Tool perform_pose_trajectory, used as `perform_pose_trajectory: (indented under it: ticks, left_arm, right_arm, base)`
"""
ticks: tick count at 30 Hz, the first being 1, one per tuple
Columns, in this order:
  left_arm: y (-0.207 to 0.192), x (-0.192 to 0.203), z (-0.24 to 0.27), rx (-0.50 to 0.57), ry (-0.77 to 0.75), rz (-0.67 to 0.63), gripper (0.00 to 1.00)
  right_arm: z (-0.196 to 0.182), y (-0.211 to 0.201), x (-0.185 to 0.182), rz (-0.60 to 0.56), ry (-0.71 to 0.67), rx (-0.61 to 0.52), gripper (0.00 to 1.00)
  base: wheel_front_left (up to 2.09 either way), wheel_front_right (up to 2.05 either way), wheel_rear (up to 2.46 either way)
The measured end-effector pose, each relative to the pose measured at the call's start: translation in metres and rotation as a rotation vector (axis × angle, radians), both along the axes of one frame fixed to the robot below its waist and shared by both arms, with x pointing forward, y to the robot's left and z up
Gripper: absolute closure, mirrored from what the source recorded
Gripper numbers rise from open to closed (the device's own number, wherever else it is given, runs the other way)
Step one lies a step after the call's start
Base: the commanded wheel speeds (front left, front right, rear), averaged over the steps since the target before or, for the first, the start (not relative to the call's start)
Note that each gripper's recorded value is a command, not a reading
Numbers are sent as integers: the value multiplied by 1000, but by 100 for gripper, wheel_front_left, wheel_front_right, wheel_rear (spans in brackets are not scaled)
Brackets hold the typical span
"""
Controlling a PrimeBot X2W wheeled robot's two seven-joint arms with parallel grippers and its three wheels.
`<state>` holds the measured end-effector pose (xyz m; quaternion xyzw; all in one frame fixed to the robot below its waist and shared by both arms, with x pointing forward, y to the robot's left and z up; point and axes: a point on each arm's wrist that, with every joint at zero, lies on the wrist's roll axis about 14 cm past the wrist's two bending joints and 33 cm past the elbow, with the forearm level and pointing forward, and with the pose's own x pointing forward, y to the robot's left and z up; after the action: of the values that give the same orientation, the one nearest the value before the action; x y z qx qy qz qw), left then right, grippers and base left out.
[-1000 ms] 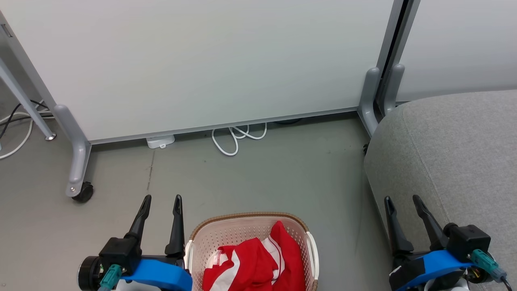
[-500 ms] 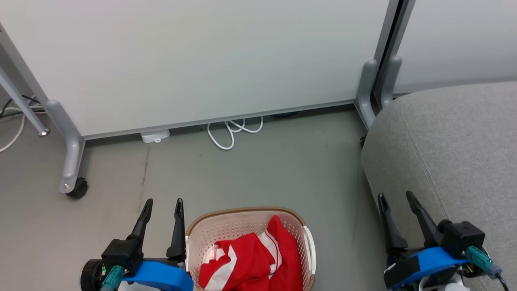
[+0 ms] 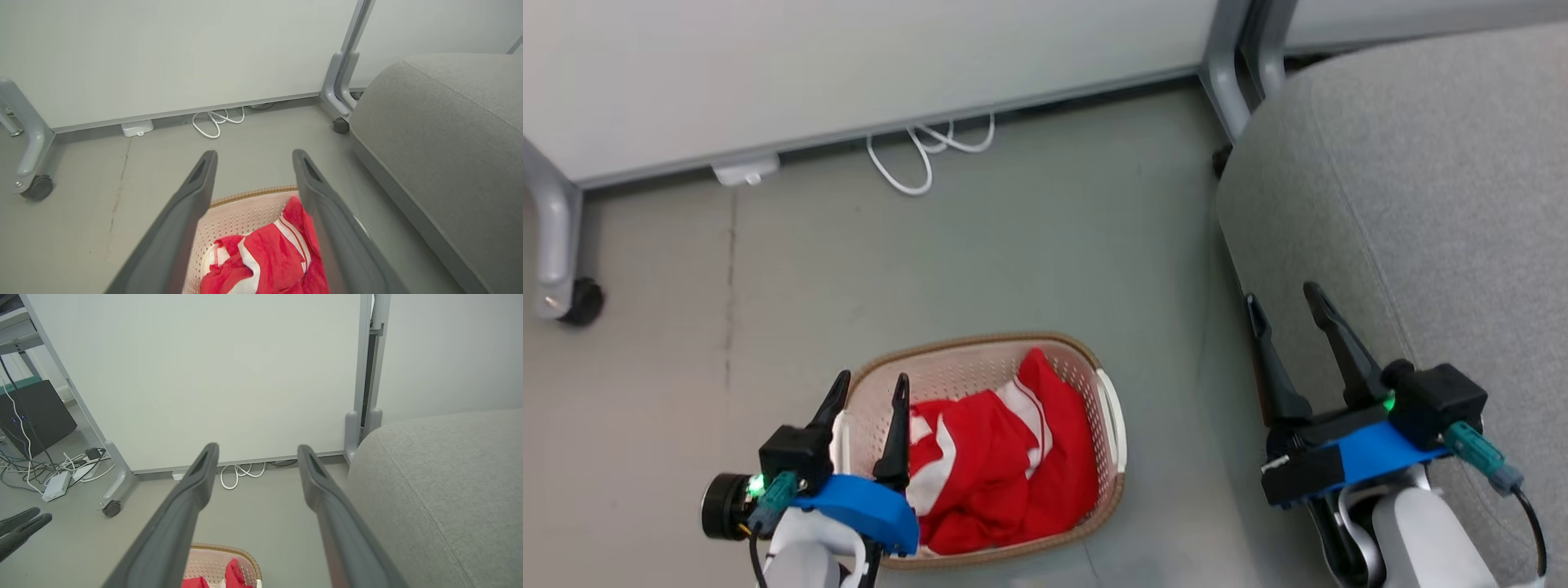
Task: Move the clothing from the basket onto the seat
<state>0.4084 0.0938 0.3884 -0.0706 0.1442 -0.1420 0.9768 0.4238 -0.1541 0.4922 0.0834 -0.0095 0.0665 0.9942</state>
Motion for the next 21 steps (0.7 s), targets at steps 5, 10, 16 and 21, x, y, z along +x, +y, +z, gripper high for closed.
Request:
perform_pose_trajectory:
  ticks: [5,10,16,21]
  left_arm:
    - [-15,10,-45,25,120,-67,0]
    - [-26,17,-90,58,232,-127,0]
    - [-29,15,-147,101,401,-146,0]
    - [-34,16,-185,125,499,-165,0]
  right_arm:
    - [-14,3,17,16,22,-5,0]
    - [-29,7,30,31,41,8,0]
    - [-48,5,38,29,77,26,0]
    - [-70,-6,40,0,128,32,0]
  base:
    - [0,0,0]
    - [0,0,0]
    - [0,0,0]
    - [0,0,0]
